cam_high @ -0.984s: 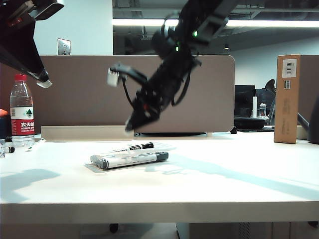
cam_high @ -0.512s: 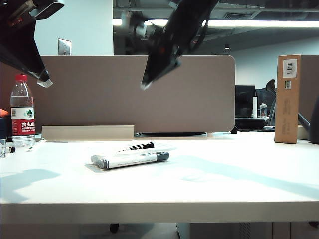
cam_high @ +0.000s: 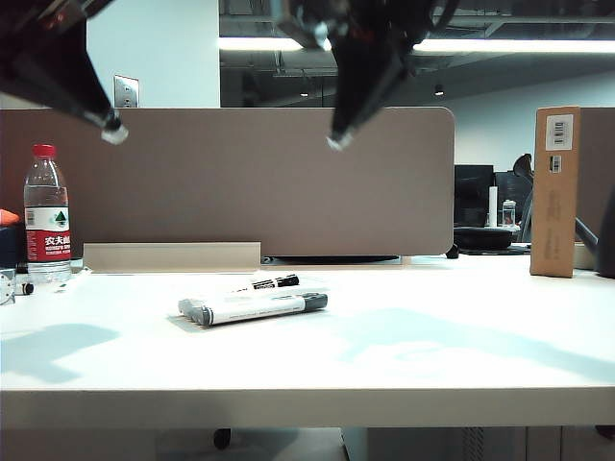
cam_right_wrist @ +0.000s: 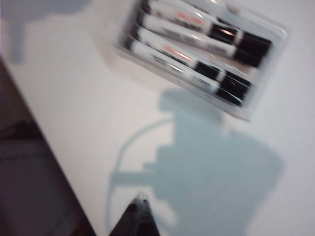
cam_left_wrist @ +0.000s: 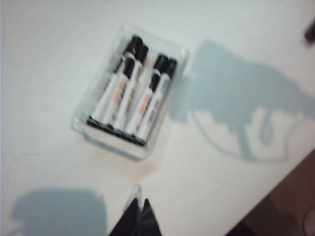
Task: Pick up the markers scattered on the table and put them into the packaging box, making sure the markers fit the shape of the box's grooves.
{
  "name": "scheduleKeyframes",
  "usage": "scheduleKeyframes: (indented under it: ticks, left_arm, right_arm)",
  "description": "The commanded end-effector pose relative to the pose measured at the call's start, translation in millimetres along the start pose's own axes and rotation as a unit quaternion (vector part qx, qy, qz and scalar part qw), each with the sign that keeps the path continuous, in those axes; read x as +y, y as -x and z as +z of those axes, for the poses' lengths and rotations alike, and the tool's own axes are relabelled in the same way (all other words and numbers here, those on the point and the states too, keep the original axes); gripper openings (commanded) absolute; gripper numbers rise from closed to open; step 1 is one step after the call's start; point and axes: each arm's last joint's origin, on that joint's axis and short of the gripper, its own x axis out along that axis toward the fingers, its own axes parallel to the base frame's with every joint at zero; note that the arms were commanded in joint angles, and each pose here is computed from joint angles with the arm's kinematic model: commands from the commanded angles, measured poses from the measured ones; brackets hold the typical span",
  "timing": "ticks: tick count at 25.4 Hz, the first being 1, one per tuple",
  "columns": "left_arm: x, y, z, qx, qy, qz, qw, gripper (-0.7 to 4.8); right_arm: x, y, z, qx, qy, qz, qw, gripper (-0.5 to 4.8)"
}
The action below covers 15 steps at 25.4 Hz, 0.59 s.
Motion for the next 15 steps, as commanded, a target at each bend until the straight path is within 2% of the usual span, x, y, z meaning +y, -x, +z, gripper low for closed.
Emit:
scheduleKeyframes:
  ticks: [1,2,4,5,6,7,8,12,13,15]
  left_arm:
    - [-4.8,17.2,14.1,-0.083,0.028,0.039,0.995,-0.06]
    - [-8.1,28.5,15.6,-0.109,0.082,0.053,0.989,-0.06]
    - [-12.9,41.8,15.4,-0.132,0.109,0.068,0.983,-0.06]
    - [-21.3,53.3,15.5,-0.154,0.099,0.068,0.981,-0.06]
    - [-28.2,59.9,15.3,-0.165,0.079,0.064,0.981,-0.06]
    - [-38.1,69.7,14.2,-0.181,0.042,0.058,0.981,-0.06]
    - [-43.1,76.1,12.8,-0.191,0.021,0.054,0.98,-0.06]
    - [-60.7,89.9,-0.2,-0.216,-0.02,-0.012,0.976,-0.06]
    - [-68.7,94.5,-11.1,-0.229,-0.039,-0.046,0.972,-0.06]
    - [-74.0,99.9,-28.2,-0.258,-0.066,-0.059,0.962,-0.06]
  right_arm:
    - [9.6,18.9,-3.3,-0.09,-0.011,0.007,0.996,-0.09]
    - [15.6,27.0,-11.0,-0.116,-0.025,-0.001,0.993,-0.09]
    - [21.1,37.7,-22.7,-0.13,-0.06,0.001,0.99,-0.09]
    - [28.4,48.0,-36.0,-0.141,-0.089,-0.001,0.986,-0.09]
    - [34.7,53.7,-44.3,-0.152,-0.094,-0.003,0.984,-0.09]
    - [43.4,61.3,-56.1,-0.177,-0.101,-0.009,0.979,-0.09]
    - [48.2,65.2,-62.6,-0.199,-0.107,-0.013,0.974,-0.09]
    - [62.9,72.7,-86.3,-0.263,-0.133,-0.02,0.955,-0.09]
    - [69.6,73.6,-98.4,-0.286,-0.154,-0.014,0.946,-0.08]
    - [75.1,70.3,-111.4,-0.3,-0.169,-0.011,0.939,-0.08]
